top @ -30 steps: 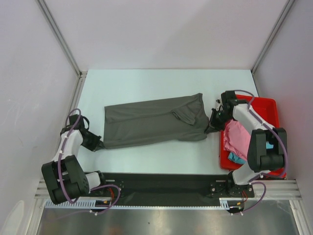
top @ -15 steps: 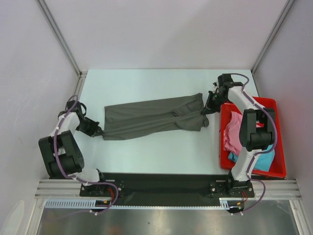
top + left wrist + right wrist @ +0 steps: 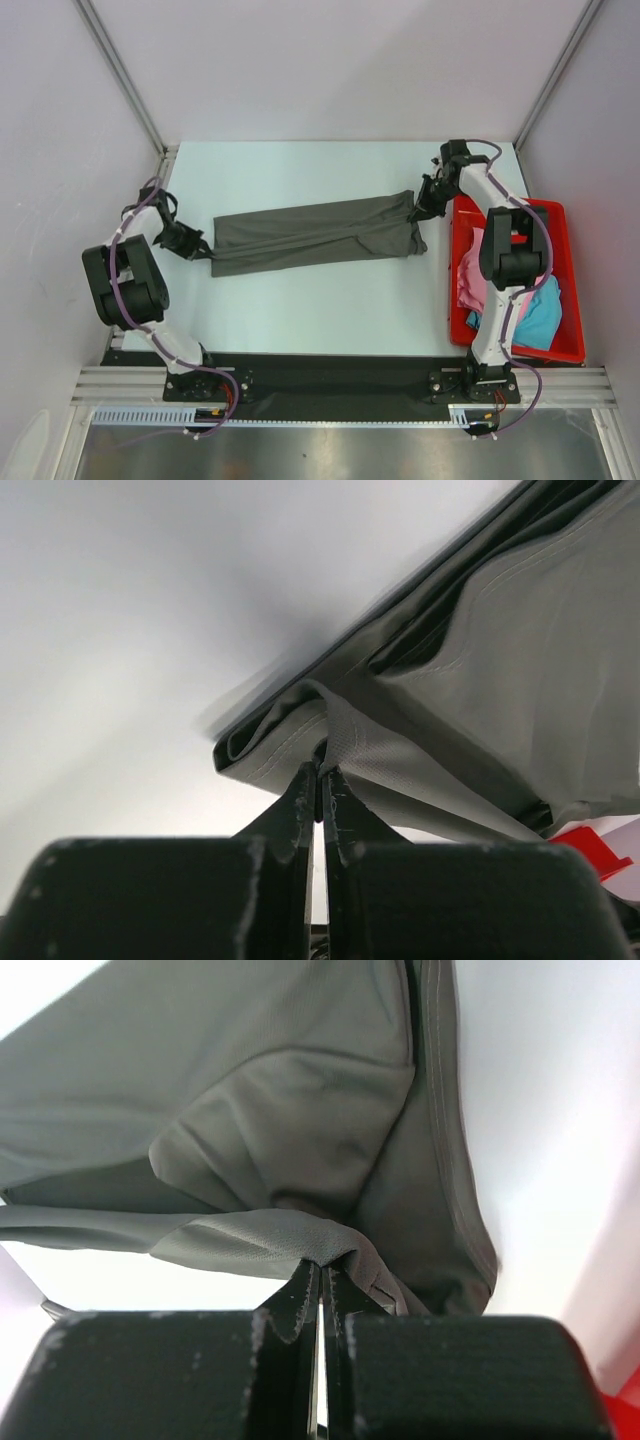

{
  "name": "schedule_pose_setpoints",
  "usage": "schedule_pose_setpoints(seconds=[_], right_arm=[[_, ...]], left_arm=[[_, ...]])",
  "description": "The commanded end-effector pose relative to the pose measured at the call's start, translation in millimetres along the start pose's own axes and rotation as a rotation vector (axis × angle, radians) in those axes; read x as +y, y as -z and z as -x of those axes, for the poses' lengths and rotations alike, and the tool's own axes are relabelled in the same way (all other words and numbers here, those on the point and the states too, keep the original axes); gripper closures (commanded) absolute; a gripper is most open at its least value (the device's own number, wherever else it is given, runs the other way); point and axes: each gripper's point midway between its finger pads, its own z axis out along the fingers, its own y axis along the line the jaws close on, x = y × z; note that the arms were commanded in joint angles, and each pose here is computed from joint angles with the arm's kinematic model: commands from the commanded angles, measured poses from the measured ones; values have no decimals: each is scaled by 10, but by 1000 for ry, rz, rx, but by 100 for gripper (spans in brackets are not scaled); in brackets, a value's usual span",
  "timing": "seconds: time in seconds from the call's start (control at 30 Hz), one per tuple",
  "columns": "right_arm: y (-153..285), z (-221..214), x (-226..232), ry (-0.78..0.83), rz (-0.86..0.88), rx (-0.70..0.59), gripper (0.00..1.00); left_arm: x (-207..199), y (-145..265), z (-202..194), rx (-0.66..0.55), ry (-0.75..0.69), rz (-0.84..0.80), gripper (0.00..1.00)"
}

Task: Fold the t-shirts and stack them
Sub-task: Fold the tshirt

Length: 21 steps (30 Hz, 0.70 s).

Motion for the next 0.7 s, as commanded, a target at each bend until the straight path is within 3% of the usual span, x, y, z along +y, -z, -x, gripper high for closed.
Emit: schedule_pose_setpoints(seconds=[0.0, 0.67], right_arm=[[6, 139, -29, -10, -16, -19, 100], [-162, 293, -93, -19, -42, -18, 100]], left_arm=[[-210, 52, 178, -30, -9, -32, 93], [-280, -180, 272, 10, -30, -1, 82]])
